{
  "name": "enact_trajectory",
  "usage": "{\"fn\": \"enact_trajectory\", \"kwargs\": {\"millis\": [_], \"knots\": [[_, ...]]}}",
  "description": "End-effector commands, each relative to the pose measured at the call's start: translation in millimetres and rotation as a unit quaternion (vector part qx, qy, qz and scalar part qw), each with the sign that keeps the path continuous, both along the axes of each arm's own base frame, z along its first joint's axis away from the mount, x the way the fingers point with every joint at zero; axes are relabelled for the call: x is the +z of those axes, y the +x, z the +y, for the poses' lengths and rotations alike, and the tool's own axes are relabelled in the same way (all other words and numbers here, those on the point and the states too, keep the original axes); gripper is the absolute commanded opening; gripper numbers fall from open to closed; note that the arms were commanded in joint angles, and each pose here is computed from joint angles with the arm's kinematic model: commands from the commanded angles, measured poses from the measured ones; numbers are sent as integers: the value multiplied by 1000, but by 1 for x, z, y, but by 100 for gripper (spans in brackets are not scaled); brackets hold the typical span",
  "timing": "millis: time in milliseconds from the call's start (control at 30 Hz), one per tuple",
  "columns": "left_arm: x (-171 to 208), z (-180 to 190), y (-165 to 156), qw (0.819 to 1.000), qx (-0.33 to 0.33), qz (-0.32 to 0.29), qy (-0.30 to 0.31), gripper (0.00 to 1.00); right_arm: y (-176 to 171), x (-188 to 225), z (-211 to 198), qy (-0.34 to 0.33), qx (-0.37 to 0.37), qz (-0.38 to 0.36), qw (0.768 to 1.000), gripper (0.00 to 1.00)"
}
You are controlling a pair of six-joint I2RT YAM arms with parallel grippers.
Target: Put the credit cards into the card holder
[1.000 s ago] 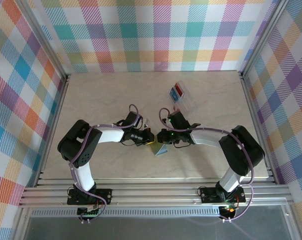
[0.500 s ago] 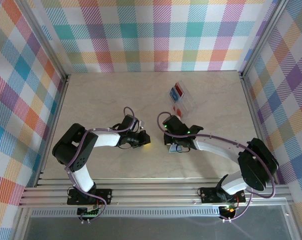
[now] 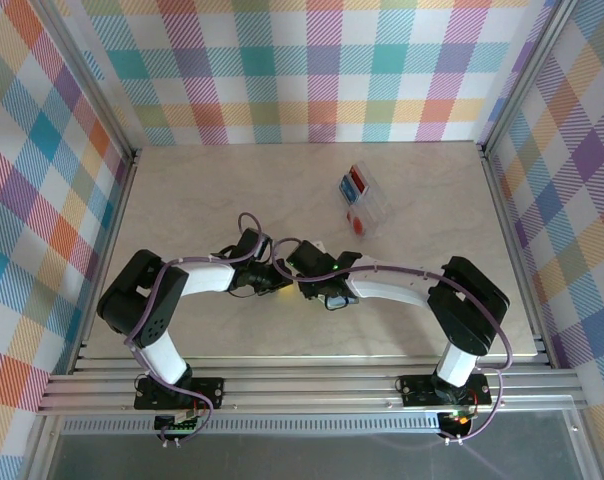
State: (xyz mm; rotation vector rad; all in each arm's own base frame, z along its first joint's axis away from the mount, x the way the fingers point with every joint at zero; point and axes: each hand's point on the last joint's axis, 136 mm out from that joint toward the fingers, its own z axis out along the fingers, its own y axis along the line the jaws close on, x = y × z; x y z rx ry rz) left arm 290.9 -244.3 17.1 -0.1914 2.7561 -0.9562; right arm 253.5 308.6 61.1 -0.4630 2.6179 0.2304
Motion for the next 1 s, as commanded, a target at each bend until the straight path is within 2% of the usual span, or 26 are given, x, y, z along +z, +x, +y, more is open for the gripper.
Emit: {"fn": "enact_trajectory", "kwargs": {"millis": [0,300,433,533,600,767,900,967], "knots": [[-26,40,-10,996,38,36,75,11,-14,-7,19,43,48,41,997,38],[-17,51,-7,996,58,35,58,12,-22,-24,29,130,69,110,983,63],[-8,48,-4,997,54,22,44,11,-24,-26,30,155,76,126,977,70],[8,41,0,999,46,-1,18,7,-25,-27,31,188,78,145,968,71],[21,33,3,999,38,-22,-6,4,-26,-27,30,206,77,152,963,66],[47,10,5,997,5,-67,-30,1,-26,-30,26,231,69,164,957,44],[51,-7,3,996,-16,-76,-37,0,-25,-31,26,246,62,170,952,25],[50,-14,2,996,-25,-73,-38,0,-22,-32,26,251,56,170,951,20]]}}
